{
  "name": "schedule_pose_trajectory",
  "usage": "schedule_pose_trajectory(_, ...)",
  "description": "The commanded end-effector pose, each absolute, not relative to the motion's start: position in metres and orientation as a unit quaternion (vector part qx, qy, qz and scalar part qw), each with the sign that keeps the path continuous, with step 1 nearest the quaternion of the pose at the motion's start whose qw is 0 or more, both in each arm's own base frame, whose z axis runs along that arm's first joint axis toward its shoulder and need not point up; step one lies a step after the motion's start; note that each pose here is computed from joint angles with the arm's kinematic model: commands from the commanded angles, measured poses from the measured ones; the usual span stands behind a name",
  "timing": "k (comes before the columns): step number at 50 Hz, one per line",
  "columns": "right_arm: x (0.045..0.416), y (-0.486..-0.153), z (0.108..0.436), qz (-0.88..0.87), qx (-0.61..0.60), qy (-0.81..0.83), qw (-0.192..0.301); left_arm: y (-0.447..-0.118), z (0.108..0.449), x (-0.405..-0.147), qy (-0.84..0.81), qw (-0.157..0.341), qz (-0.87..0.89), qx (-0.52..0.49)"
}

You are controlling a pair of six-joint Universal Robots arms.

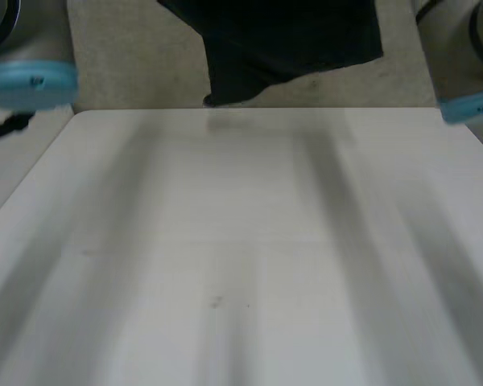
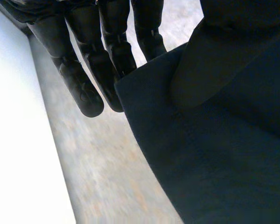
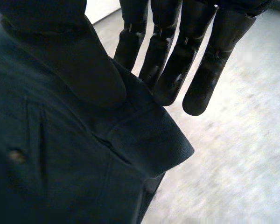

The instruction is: Fold the shorts.

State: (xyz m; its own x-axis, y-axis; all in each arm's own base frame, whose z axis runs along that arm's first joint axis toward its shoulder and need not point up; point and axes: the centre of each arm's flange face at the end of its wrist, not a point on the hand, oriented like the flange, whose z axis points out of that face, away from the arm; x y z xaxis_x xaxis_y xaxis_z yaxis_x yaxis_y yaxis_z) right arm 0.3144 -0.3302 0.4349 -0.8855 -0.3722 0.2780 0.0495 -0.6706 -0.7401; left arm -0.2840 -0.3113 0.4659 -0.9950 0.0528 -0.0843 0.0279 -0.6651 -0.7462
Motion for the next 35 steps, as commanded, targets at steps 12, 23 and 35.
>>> schedule_pose_trajectory(12,0.309,-0.305,0.162,-0.583,-0.4,0.703,0.081,-0.284,0.172,-0.27,-0.711,-0.015,0.676,-0.195)
schedule_pose_trajectory(23,0.295,-0.274,0.143,-0.531,-0.435,0.722,0.09,-0.24,0.151,-0.246,-0.763,-0.04,0.602,-0.232)
schedule_pose_trajectory(35,0.287,-0.254,0.159,-0.529,-0.4,0.738,0.127,-0.214,0.173,-0.235,-0.751,-0.026,0.617,-0.233)
